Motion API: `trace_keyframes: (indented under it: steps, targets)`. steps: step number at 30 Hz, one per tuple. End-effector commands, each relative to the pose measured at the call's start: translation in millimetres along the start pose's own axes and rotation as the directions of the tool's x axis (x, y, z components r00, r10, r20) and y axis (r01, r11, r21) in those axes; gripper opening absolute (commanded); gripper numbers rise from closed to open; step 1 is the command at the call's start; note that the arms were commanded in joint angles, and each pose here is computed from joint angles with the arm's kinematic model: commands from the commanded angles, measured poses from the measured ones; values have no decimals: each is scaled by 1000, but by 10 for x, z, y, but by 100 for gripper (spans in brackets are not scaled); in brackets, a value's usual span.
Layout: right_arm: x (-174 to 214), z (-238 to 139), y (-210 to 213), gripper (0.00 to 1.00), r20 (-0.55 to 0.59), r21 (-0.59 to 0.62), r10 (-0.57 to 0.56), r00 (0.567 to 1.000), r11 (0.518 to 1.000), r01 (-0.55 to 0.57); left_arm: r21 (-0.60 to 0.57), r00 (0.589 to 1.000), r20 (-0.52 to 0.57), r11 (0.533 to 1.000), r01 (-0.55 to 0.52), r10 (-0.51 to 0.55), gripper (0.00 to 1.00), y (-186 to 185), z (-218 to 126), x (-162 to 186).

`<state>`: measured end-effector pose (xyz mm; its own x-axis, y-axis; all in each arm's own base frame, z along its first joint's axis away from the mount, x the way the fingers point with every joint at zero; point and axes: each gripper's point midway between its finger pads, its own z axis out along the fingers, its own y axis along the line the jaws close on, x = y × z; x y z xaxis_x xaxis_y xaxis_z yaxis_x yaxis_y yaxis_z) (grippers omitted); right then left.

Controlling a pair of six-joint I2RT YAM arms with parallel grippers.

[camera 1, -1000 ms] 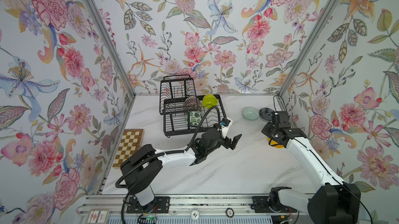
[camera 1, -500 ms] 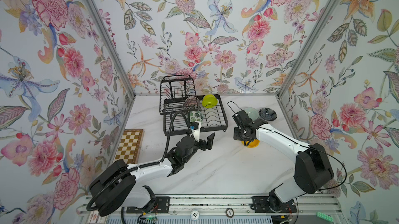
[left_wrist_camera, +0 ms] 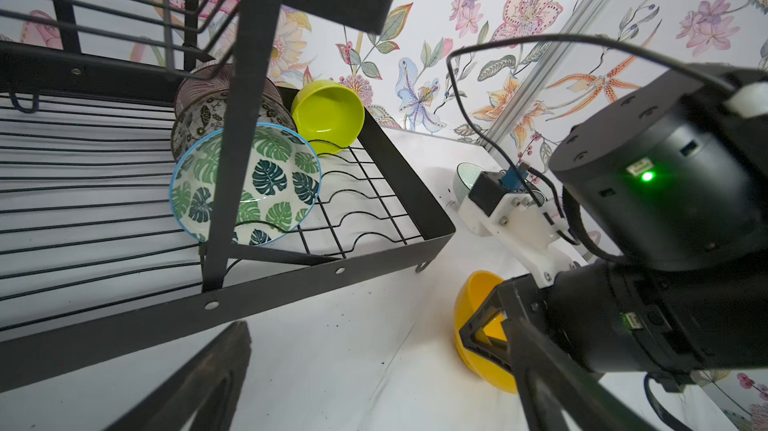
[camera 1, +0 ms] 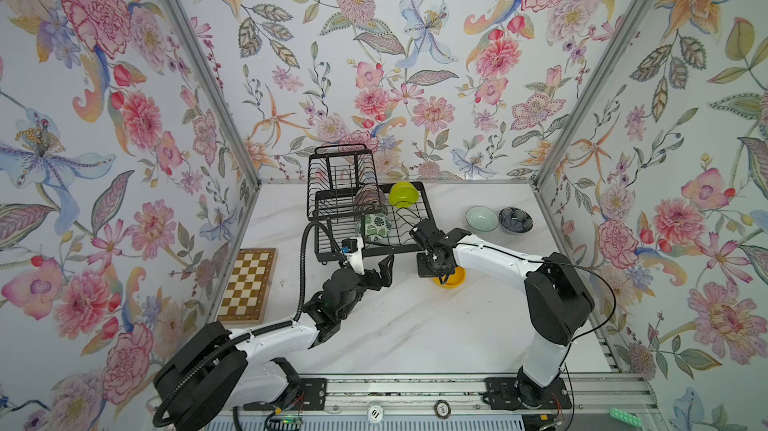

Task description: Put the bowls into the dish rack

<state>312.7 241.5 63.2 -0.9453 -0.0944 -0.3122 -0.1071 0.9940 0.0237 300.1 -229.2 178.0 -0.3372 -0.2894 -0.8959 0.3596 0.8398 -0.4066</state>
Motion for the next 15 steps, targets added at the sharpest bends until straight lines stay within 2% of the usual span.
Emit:
trace_keyframes:
  steps: [1, 6, 11, 15]
  targets:
    - [33, 29, 131, 0, -21, -24, -7, 1000, 1000, 7, -51, 1000, 9, 999, 19, -19, 99, 143, -51, 10]
    - [79, 56, 184, 0, -32, -27, -20, 999, 999, 19, -51, 1000, 9, 998, 27, -26, 99, 152, -58, 19]
    - [29, -19, 197, 17, -11, -35, -17, 1000, 999, 16, -7, 1000, 8, 1000, 13, -13, 99, 73, -62, 10]
    - [-4, -45, 212, 20, -7, -40, -20, 1000, 999, 19, 29, 1000, -8, 999, 13, -13, 99, 31, -71, 70]
